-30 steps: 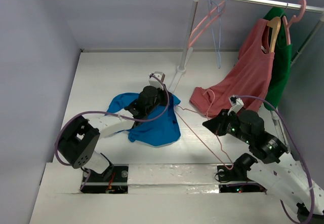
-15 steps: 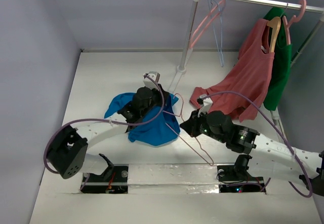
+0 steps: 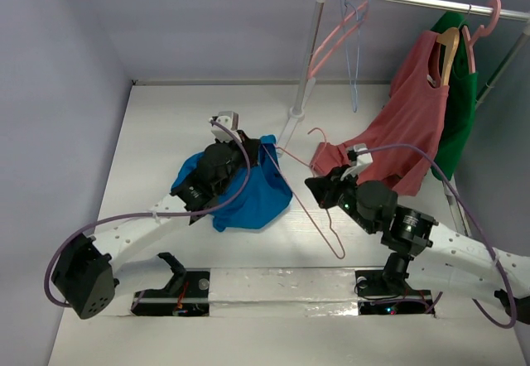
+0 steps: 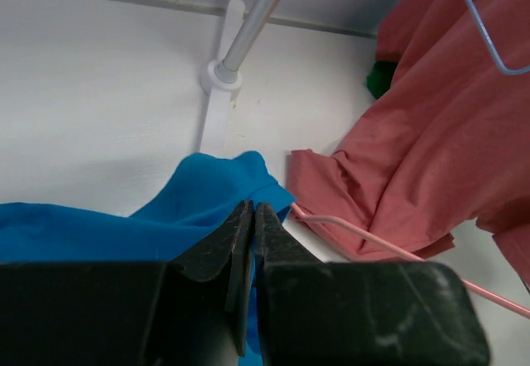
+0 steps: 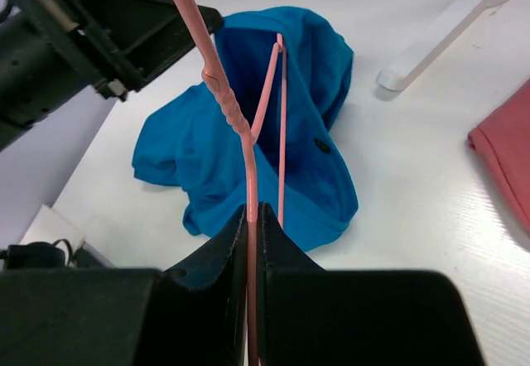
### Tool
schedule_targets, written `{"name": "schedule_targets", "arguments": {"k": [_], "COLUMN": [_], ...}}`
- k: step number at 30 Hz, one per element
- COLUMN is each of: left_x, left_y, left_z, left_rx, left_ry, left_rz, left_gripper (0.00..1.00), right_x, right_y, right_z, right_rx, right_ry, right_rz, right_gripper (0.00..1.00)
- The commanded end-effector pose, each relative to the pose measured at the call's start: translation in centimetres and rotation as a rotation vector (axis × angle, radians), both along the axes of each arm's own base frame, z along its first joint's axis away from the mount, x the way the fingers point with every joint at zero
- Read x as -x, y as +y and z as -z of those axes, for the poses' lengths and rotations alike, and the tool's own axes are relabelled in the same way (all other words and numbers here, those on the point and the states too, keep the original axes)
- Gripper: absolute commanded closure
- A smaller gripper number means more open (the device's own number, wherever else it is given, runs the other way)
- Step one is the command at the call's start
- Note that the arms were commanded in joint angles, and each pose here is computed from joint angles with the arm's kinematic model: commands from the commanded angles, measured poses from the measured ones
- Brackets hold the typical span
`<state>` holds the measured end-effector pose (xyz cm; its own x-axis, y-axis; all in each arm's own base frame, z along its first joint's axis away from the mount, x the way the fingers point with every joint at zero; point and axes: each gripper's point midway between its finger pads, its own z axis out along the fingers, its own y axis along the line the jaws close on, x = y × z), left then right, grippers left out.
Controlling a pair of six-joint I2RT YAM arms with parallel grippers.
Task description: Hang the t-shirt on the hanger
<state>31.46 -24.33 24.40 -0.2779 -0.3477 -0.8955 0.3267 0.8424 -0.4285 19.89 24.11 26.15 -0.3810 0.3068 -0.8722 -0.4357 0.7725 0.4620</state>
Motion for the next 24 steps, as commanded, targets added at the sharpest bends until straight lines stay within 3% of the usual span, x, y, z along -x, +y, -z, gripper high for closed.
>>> {"name": "schedule_targets", "arguments": {"k": [1,12,16,21,24], "left_x": [0.6,4.1,5.3,6.3,7.2], "left_y": [0.1,0.6,0.9,0.9,1.3], "left_z": [-3.6,-8.4,-10.7,-12.7,-14.0], "left_rx": [0.087,0.163,0.191,0.205,0.222], "left_ry": [-0.060,-0.095,-0.111,-0.132,-0.144], "left_rz": [0.013,0.103,0.120,0.155,0.163], "left_gripper": [1.00,1.00,1.00,1.00,1.00], "right_x": [-1.3,-3.8,-5.6,-7.7,-7.7], "right_y": [0.6,5.9,8.4,11.6,11.3], "right_z": [-3.1,-3.8,-5.6,-7.4,-11.2], "right_rx": [-0.059,-0.130,-0.188,-0.155,-0.243], "right_ry": [-0.070,-0.210,-0.297,-0.403,-0.515], "right_rz": [0.051,0.053,0.080,0.094,0.123], "right_gripper": [1.00,1.00,1.00,1.00,1.00]}}
